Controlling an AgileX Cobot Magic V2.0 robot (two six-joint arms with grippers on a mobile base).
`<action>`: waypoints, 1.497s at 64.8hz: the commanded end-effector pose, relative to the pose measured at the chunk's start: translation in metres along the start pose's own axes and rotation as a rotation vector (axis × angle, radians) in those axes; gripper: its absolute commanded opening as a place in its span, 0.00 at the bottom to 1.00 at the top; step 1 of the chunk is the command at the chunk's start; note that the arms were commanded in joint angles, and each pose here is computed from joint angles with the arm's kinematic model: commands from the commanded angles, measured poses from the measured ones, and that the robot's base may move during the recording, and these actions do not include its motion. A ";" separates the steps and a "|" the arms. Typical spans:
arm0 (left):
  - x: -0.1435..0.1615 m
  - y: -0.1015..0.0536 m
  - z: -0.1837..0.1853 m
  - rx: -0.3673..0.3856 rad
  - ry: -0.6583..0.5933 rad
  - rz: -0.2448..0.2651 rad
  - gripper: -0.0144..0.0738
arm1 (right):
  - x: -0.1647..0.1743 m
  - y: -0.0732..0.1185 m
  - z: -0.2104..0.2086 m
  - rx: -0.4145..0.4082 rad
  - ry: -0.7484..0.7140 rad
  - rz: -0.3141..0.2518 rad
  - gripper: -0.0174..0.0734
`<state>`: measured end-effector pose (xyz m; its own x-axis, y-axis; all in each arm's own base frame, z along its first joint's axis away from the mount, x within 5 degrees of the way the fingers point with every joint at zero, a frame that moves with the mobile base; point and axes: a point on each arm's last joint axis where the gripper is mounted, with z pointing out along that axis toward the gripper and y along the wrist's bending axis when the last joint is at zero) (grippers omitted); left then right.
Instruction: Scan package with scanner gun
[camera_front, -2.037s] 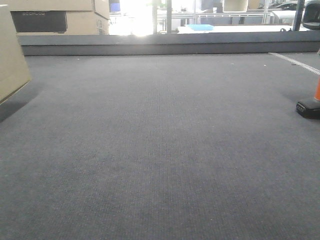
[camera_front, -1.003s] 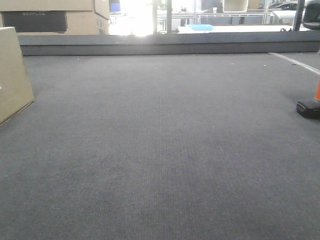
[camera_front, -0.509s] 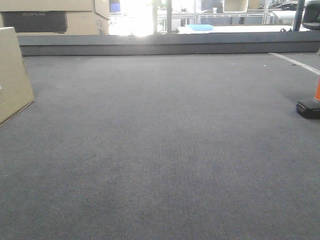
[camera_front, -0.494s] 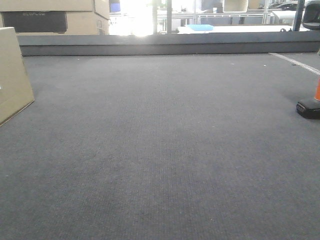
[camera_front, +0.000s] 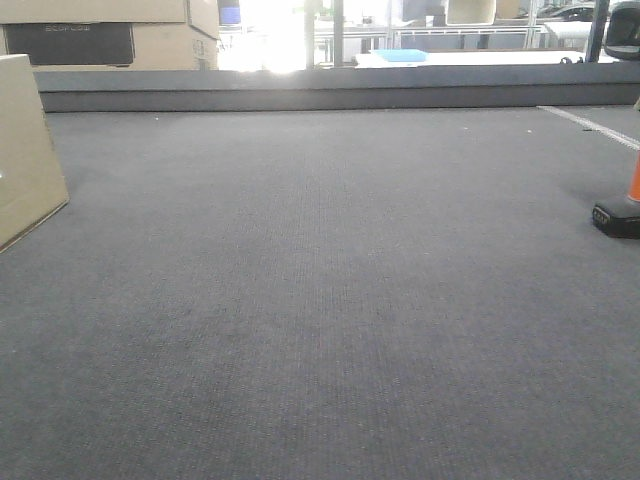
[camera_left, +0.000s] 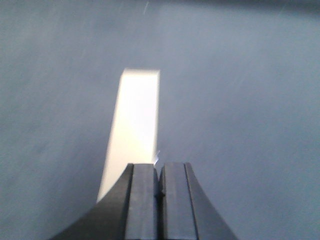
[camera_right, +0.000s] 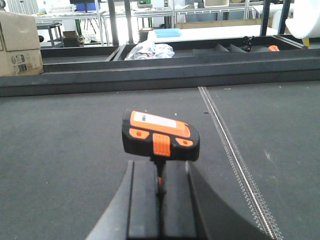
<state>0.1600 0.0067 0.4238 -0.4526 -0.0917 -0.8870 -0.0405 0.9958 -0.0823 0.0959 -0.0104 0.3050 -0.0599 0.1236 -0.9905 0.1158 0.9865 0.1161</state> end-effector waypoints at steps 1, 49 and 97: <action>0.009 -0.001 -0.006 0.025 -0.154 -0.046 0.04 | -0.005 0.000 -0.007 0.000 -0.029 0.002 0.01; 0.113 0.008 -0.058 -0.066 -0.598 0.122 0.04 | -0.003 0.001 -0.024 -0.016 -0.037 -0.047 0.01; 0.134 0.008 -0.072 -0.083 -0.691 0.154 0.04 | -0.006 0.005 -0.046 -0.101 -0.119 -0.043 0.01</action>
<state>0.0363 0.0030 0.3347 0.1843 0.0906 -0.9787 -0.0985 0.9924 0.0733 0.0527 -0.0014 0.3112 0.0346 0.0787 -0.9963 0.0203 0.9966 0.0794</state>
